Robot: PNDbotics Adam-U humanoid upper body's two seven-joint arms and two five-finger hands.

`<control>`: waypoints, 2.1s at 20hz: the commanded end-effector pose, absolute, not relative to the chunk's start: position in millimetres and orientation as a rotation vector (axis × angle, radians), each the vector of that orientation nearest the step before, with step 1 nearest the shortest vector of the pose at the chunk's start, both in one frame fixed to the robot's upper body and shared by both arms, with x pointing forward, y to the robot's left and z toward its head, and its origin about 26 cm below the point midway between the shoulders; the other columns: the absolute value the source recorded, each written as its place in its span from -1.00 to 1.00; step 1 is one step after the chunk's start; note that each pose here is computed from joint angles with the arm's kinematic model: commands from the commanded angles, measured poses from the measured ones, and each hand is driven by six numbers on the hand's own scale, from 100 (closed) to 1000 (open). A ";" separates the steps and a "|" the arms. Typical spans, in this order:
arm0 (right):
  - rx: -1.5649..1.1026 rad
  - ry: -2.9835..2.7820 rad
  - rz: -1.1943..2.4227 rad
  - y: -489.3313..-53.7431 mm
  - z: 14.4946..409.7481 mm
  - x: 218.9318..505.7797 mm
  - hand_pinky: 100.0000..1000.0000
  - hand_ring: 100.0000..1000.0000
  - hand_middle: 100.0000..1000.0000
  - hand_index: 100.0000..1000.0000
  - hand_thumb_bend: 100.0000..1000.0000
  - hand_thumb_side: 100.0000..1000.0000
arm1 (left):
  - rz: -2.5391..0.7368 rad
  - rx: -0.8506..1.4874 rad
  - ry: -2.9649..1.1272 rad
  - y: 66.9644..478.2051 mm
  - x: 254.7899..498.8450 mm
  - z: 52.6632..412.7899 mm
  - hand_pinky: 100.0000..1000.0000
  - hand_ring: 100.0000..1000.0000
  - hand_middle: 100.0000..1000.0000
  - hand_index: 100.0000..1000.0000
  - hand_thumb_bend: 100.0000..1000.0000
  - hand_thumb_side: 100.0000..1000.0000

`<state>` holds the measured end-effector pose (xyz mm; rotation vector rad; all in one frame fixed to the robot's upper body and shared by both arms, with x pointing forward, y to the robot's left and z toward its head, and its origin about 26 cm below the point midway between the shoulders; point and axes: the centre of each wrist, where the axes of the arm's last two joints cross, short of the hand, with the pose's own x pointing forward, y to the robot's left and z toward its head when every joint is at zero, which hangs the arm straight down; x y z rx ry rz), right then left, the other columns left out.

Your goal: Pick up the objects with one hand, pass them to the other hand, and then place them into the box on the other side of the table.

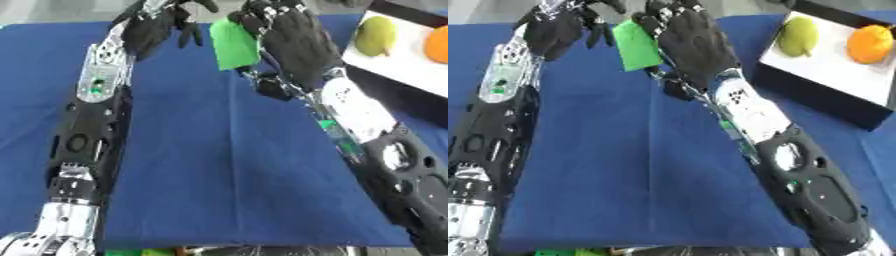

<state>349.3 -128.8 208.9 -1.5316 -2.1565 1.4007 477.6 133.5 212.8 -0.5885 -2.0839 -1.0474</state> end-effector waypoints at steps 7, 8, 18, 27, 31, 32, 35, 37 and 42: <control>-1.685 -2.068 1.377 -151.1 224.8 356.3 0.54 -0.24 -0.20 -0.66 -0.90 -0.72 | -1.103 -0.543 -2.196 173.5 481.1 248.4 -0.11 -0.68 0.33 0.67 -0.57 0.81; -1.707 -2.045 1.371 -155.9 226.3 357.9 0.54 -0.24 -0.19 -0.66 -0.90 -0.73 | -1.097 -0.533 -2.211 181.4 481.6 251.9 -0.10 -0.67 0.33 0.66 -0.60 0.79; -1.953 -1.574 1.013 -261.6 226.5 394.9 0.49 0.03 -0.11 -0.24 -1.00 -1.00 | -0.980 -0.481 -2.340 273.7 465.0 255.3 -0.05 -0.59 0.32 0.67 -0.75 0.64; -1.749 -1.095 0.627 -374.2 199.6 420.0 0.84 1.00 0.85 1.00 -1.00 -0.64 | -0.850 -0.454 -2.337 330.9 427.6 236.0 -0.01 -0.53 0.32 0.68 -0.71 0.62; -1.609 -0.970 0.676 -392.1 206.5 416.7 1.00 1.00 1.00 1.00 -1.00 -0.18 | -0.822 -0.444 -2.306 340.1 419.8 229.7 0.01 -0.51 0.32 0.68 -0.67 0.66; -1.596 -0.908 0.722 -398.6 211.6 413.8 1.00 1.00 1.00 1.00 -1.00 -0.24 | -0.808 -0.435 -2.285 344.5 417.4 223.4 0.02 -0.50 0.32 0.68 -0.66 0.67; -1.572 -0.742 0.854 -403.1 232.6 405.9 1.00 1.00 1.00 1.00 -1.00 -0.23 | -0.783 -0.416 -2.250 351.8 411.5 215.2 0.03 -0.49 0.31 0.68 -0.65 0.68; -1.550 -0.647 0.950 -399.8 243.1 400.8 1.00 1.00 1.00 1.00 -0.42 0.11 | -0.775 -0.404 -2.234 355.6 408.5 211.9 0.05 -0.46 0.31 0.68 -0.64 0.70; -1.497 -0.423 1.214 -386.9 253.0 395.0 1.00 0.54 1.00 1.00 -0.13 1.00 | -0.762 -0.390 -2.204 359.3 404.2 205.2 0.07 -0.44 0.31 0.68 -0.63 0.70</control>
